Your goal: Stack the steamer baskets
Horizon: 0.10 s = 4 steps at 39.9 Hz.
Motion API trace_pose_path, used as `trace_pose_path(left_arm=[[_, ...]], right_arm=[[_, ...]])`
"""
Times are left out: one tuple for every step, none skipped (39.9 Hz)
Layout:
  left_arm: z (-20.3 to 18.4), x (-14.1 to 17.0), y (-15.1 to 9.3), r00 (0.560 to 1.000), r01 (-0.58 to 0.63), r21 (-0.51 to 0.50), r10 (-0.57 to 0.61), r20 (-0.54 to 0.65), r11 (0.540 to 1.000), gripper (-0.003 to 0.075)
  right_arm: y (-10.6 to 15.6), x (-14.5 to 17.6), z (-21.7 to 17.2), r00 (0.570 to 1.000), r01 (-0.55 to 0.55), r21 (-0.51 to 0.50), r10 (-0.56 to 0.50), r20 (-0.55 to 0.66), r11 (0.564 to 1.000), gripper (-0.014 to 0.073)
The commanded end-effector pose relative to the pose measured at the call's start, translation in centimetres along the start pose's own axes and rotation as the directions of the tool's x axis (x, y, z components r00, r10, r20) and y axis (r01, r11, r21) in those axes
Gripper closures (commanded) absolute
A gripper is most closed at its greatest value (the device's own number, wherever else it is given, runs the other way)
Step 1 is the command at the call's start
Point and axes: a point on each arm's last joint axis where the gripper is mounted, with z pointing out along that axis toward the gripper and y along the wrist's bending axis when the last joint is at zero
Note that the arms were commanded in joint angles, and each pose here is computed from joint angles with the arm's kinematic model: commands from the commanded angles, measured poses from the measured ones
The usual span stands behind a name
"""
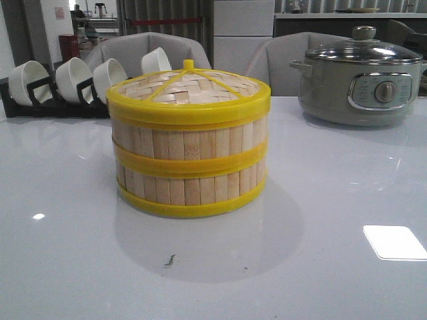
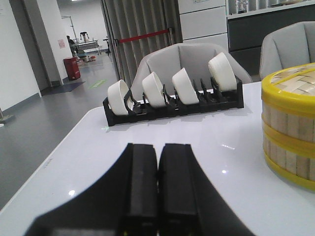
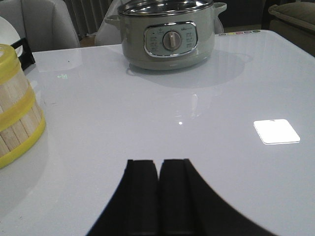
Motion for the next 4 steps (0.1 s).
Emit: trace_pose_path(left_arm=[[-0.19, -0.80, 0.13, 0.995, 0.006, -0.017, -0.005, 0.100, 1.000, 0.0634], [-0.19, -0.80, 0.13, 0.995, 0.006, -0.017, -0.005, 0.100, 1.000, 0.0634], [-0.19, -0.80, 0.13, 0.995, 0.006, -0.017, -0.005, 0.100, 1.000, 0.0634], [-0.19, -0.80, 0.13, 0.995, 0.006, -0.017, -0.005, 0.100, 1.000, 0.0634]], right_arm=[[0.20, -1.32, -0.31, 0.993, 0.017, -0.015, -0.015, 0.116, 1.000, 0.0563], [0.20, -1.32, -0.31, 0.993, 0.017, -0.015, -0.015, 0.116, 1.000, 0.0563], [0.20, -1.32, -0.31, 0.993, 0.017, -0.015, -0.015, 0.116, 1.000, 0.0563], [0.20, -1.32, -0.31, 0.993, 0.017, -0.015, -0.015, 0.116, 1.000, 0.0563]])
